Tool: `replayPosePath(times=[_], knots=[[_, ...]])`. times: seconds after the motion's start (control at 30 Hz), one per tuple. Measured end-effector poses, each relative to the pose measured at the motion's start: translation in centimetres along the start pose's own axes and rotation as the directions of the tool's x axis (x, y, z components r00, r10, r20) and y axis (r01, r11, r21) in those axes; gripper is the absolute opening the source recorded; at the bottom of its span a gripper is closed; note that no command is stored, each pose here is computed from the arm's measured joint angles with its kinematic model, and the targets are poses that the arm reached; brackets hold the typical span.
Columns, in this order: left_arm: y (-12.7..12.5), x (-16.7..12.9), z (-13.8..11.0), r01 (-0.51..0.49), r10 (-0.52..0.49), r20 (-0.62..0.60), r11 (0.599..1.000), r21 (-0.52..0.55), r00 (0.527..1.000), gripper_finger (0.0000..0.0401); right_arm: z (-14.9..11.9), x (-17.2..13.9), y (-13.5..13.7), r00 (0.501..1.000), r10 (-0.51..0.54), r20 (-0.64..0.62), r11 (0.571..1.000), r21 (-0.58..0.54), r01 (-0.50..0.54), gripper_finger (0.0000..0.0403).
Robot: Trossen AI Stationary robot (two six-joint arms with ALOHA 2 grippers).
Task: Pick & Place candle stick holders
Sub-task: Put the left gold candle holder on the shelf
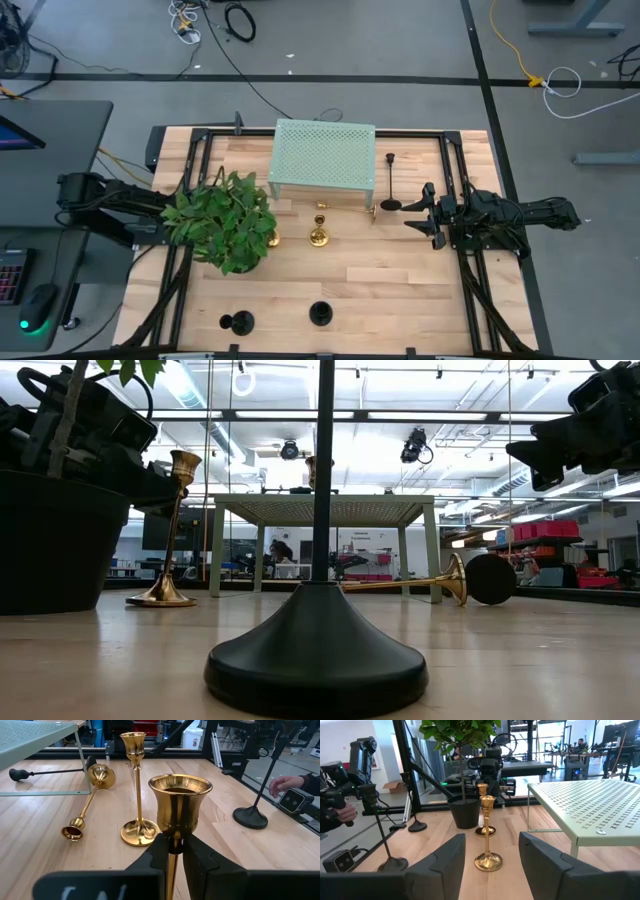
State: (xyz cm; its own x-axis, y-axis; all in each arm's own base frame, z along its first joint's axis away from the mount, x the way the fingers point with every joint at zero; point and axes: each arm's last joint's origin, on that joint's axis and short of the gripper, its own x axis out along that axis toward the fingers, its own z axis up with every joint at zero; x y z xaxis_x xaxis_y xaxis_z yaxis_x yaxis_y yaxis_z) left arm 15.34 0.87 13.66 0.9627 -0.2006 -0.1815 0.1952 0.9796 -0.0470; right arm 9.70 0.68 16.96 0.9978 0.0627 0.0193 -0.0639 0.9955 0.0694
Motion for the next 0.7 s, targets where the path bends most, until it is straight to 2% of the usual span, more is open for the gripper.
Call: replayPosePath(times=[0.4,0.6,0.7], knots=[[0.0,-0.3,0.5,-0.010,0.010,0.037,1.000,0.016,0.999,0.0032,0.0,0.0,0.0,1.000,0.000,0.000,1.000,0.000,0.000,0.0185],[0.5,-0.9,0.3,-0.052,0.052,0.005,0.999,-0.005,0.999,0.0032,0.0,0.0,0.0,1.000,0.000,0.000,1.000,0.000,0.000,0.0185],[0.7,-1.2,0.6,-0.056,0.057,0.028,0.998,-0.003,0.998,0.0032,0.0,0.0,0.0,1.000,0.000,0.000,1.000,0.000,0.000,0.0185]])
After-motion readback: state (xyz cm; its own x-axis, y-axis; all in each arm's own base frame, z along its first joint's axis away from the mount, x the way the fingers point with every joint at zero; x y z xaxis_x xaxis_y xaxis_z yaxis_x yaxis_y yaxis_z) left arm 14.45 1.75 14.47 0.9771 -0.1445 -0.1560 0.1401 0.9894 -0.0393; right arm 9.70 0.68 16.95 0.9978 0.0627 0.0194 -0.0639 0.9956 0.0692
